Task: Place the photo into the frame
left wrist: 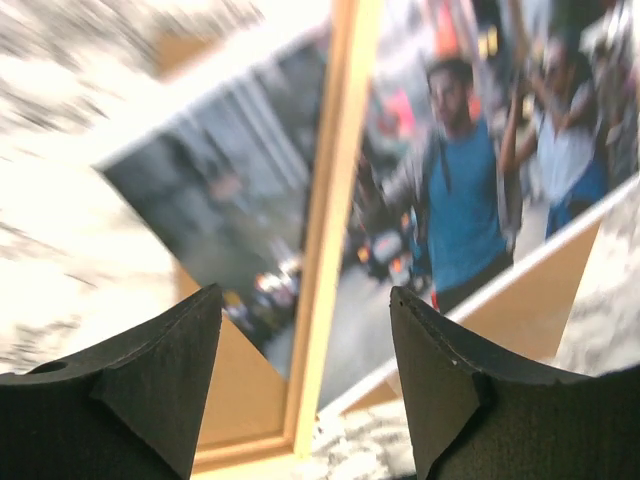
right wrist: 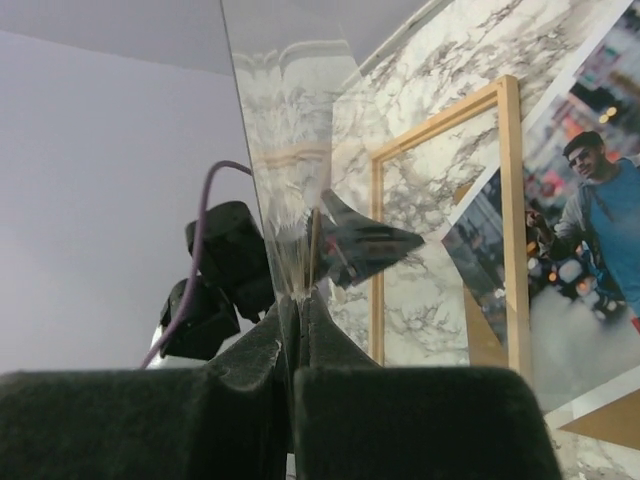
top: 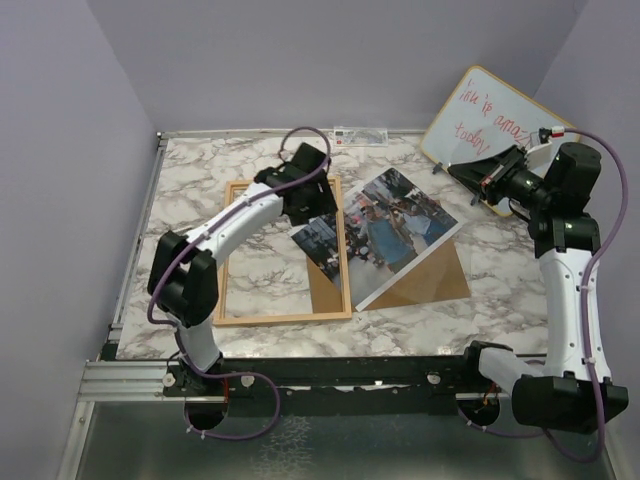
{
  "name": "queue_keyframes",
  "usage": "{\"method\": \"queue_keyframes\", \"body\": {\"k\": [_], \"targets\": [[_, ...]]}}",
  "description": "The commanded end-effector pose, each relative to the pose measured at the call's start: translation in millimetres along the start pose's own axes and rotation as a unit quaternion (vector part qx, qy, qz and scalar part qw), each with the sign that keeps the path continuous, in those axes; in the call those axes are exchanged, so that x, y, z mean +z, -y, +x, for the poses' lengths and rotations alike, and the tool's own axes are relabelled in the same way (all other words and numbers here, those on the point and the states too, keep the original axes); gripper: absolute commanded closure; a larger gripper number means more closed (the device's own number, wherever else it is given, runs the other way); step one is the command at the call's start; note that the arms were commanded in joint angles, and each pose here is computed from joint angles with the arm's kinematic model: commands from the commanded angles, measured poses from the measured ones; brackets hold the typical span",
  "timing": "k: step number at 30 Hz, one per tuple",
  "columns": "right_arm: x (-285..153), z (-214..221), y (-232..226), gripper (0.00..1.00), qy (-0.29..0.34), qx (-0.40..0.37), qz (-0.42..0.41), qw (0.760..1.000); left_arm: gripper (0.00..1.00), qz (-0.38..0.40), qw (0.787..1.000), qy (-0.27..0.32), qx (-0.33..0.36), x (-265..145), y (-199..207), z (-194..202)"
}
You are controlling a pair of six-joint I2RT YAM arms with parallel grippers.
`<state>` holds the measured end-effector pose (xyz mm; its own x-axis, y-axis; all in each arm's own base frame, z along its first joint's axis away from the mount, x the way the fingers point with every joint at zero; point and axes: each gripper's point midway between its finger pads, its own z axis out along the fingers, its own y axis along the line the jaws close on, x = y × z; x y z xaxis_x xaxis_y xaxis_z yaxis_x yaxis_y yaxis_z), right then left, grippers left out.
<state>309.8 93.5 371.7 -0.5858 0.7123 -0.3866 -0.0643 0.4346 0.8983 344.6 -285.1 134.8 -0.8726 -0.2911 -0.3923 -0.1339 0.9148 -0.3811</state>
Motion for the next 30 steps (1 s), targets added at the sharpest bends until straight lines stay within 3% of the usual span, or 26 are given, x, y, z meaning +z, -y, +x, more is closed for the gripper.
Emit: {"method": "queue_keyframes", "body": {"k": [1,5,13,20,25,30], "targets": [[6,9,-27,0.99,-0.03,0.006,-0.051,0.998,0.29,-0.047,0.995,0.083,-0.012,-40,-57,-81],[31,29,-34,0.99,-0.063,0.024,-0.06,0.996,0.22,-0.104,0.987,0.122,-0.002,-47,-106,-120],[89,84,-76,0.99,-0.13,0.065,-0.087,0.985,0.08,-0.193,0.974,0.115,-0.028,-55,-204,-158],[138,130,-101,0.99,-0.18,0.138,-0.122,0.966,0.08,-0.271,0.946,0.139,-0.113,-79,-281,-175],[165,133,-108,0.99,-0.192,0.142,-0.124,0.963,0.07,-0.326,0.914,0.176,-0.167,-114,-328,-179],[178,126,-133,0.99,-0.202,0.133,-0.143,0.96,0.06,-0.332,0.905,0.19,-0.186,-129,-348,-184]]}}
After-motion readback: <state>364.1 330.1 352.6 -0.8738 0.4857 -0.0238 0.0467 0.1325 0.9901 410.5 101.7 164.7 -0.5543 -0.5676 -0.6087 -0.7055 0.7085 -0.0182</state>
